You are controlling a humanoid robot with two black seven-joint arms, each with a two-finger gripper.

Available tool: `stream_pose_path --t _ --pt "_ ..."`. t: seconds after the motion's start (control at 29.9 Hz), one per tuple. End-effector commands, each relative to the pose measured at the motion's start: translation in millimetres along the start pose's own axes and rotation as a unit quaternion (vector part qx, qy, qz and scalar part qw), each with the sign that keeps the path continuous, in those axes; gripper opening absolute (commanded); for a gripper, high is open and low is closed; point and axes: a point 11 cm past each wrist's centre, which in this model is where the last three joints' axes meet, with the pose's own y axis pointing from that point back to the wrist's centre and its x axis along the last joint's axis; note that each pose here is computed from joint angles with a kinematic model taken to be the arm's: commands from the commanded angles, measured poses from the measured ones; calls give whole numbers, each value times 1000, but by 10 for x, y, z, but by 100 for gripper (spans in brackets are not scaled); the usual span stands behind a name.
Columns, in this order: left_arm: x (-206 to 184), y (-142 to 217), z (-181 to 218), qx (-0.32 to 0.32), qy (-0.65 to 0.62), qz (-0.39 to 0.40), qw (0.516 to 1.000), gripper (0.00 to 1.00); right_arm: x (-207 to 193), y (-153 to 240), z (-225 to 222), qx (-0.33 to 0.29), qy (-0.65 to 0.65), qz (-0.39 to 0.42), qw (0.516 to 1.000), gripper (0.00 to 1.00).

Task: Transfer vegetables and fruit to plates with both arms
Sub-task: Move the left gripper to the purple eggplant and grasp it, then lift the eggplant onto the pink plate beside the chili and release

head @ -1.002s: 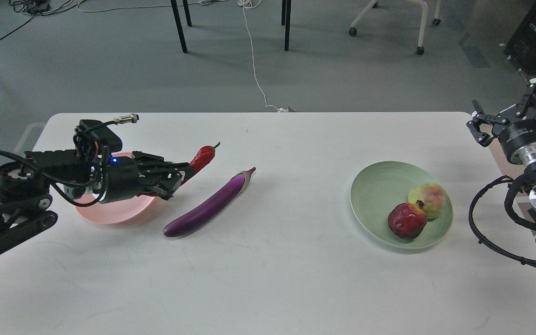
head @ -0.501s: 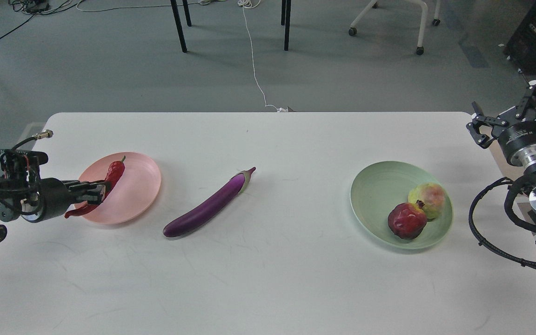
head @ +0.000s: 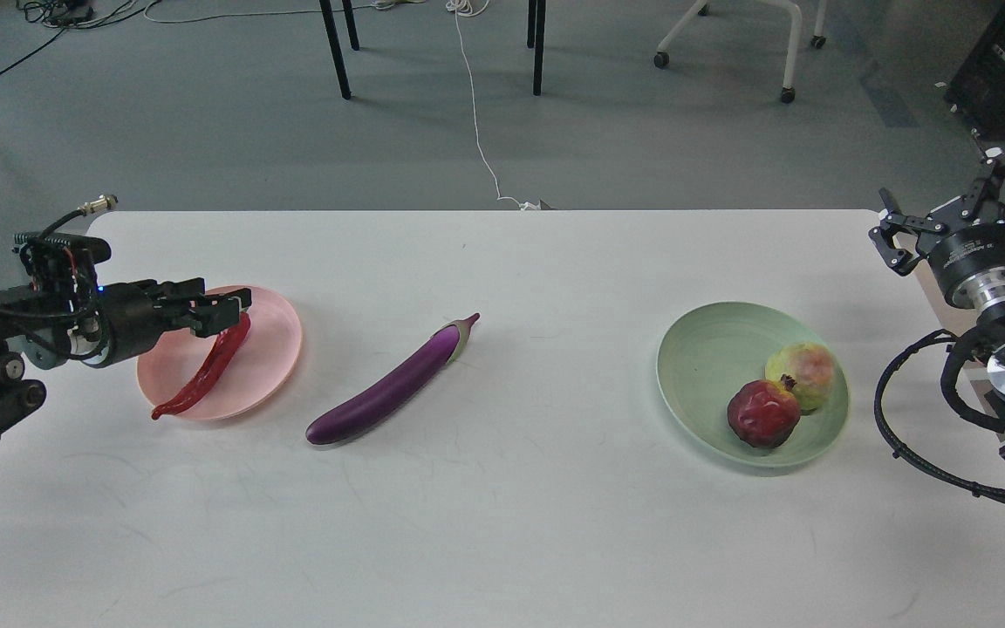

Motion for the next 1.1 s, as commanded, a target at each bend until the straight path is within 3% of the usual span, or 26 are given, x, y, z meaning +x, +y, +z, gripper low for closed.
stream_pose_path --t 0.0,0.13,0.3,0.5,0.67,0.74,0.87,1.07 --pt "113 -143 486 -64 -26 5 998 79 0 0 1 0 0 0 1000 99" --pt "81 -312 917 -114 -99 -9 989 78 -9 -6 2 1 -1 -1 1000 99" --pt "-280 -544 1315 -155 -158 -66 973 75 -15 -11 -7 2 -2 -1 1000 99" --pt "-586 -724 1591 -163 -199 -101 961 70 -4 -5 -4 2 -1 0 1000 99" --pt "-759 -753 1504 -143 -208 -124 960 68 -8 -6 3 2 -2 0 1000 99" --pt "-784 -756 1420 -130 -209 -129 961 60 -14 -8 24 1 -3 0 1000 99" --pt "-758 -740 1306 -110 -209 -129 963 28 -14 -8 24 1 -3 0 1000 99" --pt "-576 -568 1141 -97 -205 -114 967 12 -20 -13 20 1 -3 -1 1000 99"
